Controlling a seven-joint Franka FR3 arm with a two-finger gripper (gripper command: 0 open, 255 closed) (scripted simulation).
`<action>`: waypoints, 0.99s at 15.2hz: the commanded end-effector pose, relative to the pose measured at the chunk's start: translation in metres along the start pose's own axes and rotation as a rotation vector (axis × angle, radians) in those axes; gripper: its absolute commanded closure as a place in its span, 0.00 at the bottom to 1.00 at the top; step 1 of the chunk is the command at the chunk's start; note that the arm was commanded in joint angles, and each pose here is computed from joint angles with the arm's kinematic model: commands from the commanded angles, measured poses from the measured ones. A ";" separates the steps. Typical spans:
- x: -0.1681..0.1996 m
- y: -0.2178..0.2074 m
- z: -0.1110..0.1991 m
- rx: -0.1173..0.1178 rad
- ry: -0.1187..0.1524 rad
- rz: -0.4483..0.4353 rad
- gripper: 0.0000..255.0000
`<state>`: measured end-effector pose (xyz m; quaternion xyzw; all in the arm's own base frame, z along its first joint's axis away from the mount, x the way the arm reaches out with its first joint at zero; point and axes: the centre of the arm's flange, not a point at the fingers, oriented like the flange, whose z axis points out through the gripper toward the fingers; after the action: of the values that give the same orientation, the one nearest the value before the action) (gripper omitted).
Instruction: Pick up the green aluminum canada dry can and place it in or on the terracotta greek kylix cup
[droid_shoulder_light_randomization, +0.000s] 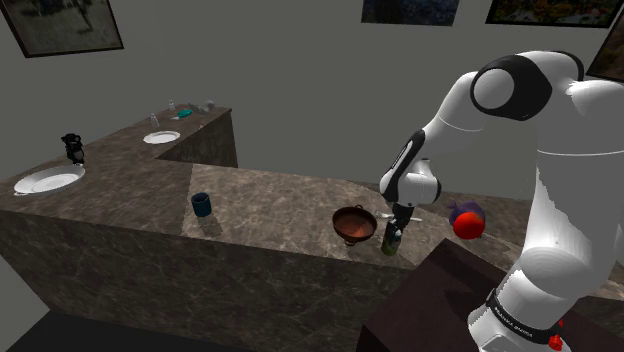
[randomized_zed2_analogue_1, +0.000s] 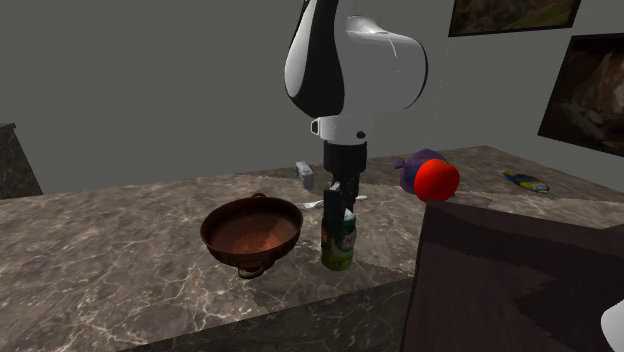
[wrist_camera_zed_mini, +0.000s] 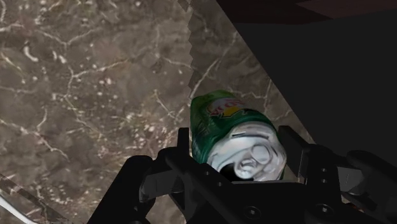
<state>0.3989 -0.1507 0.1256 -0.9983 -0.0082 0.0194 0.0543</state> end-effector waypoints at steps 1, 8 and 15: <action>-0.001 0.001 0.000 -0.001 -0.001 0.003 1.00; -0.001 0.001 0.001 -0.001 -0.001 0.003 1.00; -0.002 -0.003 -0.036 -0.001 -0.001 0.003 1.00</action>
<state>0.3982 -0.1525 0.1574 -0.9983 -0.0068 0.0199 0.0540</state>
